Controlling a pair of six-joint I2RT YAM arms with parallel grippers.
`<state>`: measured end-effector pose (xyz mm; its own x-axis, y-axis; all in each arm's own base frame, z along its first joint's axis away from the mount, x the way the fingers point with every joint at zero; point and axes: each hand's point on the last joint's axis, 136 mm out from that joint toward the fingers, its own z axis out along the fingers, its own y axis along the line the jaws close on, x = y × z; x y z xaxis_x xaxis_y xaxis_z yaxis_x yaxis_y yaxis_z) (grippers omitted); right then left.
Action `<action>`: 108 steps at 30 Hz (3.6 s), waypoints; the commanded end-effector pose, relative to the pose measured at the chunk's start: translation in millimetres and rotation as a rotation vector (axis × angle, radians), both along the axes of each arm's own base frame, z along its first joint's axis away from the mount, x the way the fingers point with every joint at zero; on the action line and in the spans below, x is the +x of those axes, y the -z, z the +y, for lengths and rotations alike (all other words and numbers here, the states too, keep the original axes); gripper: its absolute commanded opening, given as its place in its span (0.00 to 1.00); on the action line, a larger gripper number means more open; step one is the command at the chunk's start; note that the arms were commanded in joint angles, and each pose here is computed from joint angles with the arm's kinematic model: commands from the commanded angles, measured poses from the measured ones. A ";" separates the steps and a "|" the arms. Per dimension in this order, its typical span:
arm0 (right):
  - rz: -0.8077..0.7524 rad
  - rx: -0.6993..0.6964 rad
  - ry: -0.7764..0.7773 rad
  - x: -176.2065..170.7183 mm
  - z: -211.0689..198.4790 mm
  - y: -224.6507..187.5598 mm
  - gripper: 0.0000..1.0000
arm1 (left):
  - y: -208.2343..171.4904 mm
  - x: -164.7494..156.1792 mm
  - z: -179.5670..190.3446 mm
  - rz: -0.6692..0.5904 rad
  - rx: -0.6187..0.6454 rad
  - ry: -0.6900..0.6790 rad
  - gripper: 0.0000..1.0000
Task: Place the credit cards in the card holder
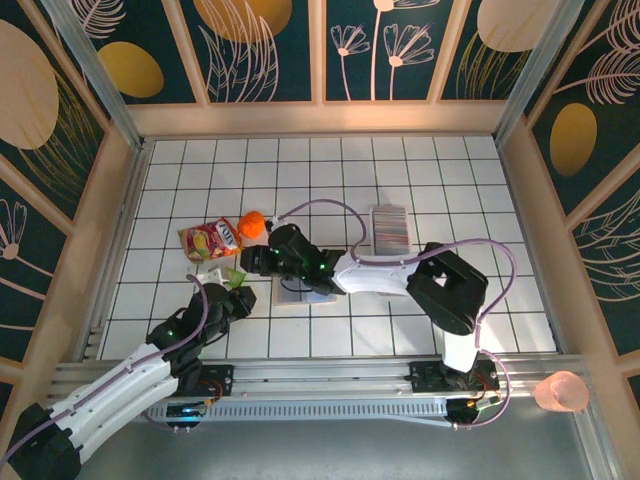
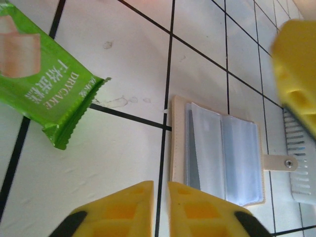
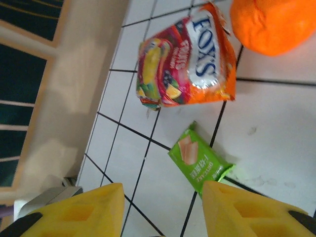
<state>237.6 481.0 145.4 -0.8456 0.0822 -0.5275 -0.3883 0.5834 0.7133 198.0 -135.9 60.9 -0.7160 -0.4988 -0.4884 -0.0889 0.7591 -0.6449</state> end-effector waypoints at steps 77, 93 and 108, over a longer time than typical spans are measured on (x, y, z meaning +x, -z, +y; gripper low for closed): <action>-1.023 -1.418 -0.908 78.6 -337.9 51.7 0.54 | -24.3 15.2 -44.3 -0.069 -0.010 0.198 0.42; -1.034 -1.409 -0.901 74.3 -336.8 47.0 0.43 | -22.9 10.8 -45.5 -0.063 -0.036 0.206 0.39; -1.057 -1.422 -0.870 72.9 -338.6 35.3 0.33 | -18.5 7.5 -44.7 -0.053 -0.043 0.210 0.37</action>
<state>290.4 140.2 81.0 0.2391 -0.9689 -0.0632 -0.7920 -0.1569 -0.5900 206.6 -177.5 75.8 -0.7819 -0.3516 -0.5148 0.0920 0.7517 -0.6531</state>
